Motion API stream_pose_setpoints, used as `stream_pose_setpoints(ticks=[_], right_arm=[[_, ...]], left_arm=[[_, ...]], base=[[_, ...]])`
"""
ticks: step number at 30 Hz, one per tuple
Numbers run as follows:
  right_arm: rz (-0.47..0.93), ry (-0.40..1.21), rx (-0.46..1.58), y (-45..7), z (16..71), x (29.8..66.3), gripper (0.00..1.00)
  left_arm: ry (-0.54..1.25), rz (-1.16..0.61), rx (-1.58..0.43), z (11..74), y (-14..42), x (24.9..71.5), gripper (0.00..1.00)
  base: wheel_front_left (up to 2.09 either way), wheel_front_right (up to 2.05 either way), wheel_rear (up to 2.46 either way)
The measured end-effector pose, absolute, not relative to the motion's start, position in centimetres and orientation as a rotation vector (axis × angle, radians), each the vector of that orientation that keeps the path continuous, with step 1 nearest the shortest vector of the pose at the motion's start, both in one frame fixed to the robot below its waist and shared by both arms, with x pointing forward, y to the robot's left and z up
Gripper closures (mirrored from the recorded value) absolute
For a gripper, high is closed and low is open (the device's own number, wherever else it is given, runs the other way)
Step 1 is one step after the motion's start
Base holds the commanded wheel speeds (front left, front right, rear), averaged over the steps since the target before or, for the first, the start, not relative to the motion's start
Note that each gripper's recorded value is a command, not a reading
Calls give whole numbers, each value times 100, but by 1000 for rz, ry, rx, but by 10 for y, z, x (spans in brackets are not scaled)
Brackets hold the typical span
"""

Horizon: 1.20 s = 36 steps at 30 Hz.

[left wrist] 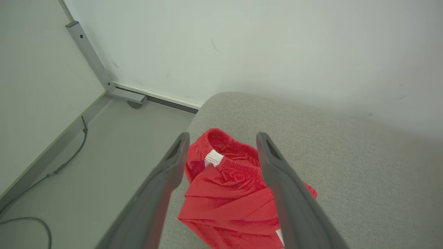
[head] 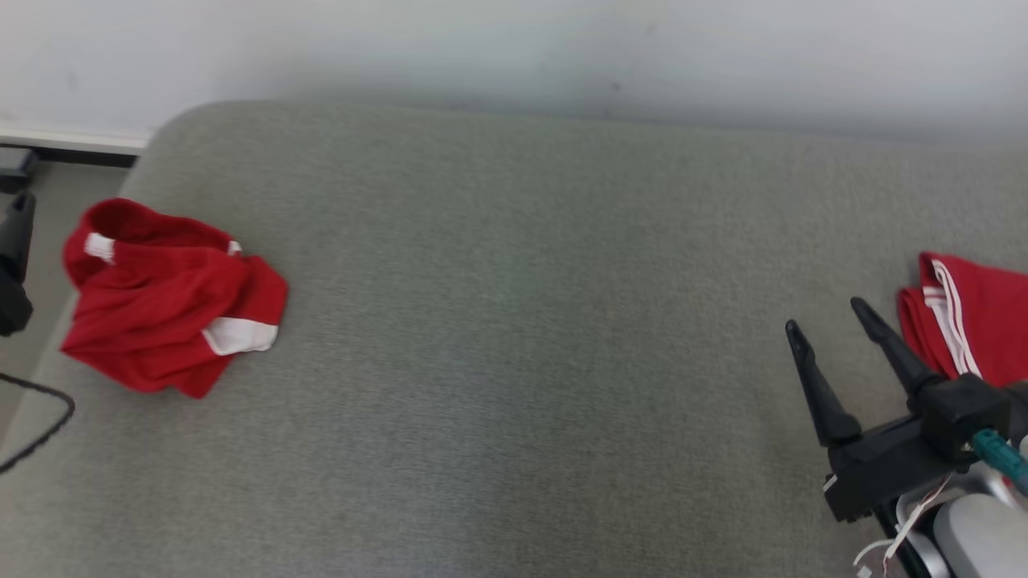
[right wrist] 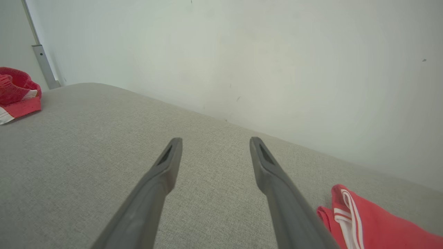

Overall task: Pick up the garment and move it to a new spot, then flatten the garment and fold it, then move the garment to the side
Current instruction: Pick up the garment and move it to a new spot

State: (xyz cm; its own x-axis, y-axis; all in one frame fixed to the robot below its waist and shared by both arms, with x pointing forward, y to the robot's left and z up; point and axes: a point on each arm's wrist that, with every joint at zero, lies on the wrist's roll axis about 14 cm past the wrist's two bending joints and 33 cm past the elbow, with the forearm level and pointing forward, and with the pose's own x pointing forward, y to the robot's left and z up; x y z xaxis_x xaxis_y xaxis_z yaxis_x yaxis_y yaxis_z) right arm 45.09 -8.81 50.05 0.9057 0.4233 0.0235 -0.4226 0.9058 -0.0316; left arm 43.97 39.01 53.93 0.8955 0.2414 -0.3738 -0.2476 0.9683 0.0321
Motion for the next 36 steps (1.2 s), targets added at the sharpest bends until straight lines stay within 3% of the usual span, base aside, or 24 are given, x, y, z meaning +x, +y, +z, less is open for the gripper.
stream_pose_setpoints(ticks=[5,10,20,33,34,35,36], right_arm=[[389,6,-55,-114,487,462,0],[356,53,-73,-131,470,470,0],[366,110,-71,-128,449,475,0],[389,114,-78,-120,451,479,0],[386,116,-79,-121,451,479,0],[384,117,-81,-122,450,479,0],[384,117,-82,-122,450,479,0]], left_arm=[[531,189,-54,505,364,472,0],[750,151,-71,449,343,476,0],[1073,161,-44,390,340,445,0],[1211,136,-85,375,325,437,0],[1215,131,-83,373,323,437,51],[1217,128,-75,373,323,437,63],[1216,126,-69,373,323,438,100]], base=[[0,0,0],[0,0,0],[0,0,0],[0,0,0],[0,0,0],[0,0,0],[0,0,0]])
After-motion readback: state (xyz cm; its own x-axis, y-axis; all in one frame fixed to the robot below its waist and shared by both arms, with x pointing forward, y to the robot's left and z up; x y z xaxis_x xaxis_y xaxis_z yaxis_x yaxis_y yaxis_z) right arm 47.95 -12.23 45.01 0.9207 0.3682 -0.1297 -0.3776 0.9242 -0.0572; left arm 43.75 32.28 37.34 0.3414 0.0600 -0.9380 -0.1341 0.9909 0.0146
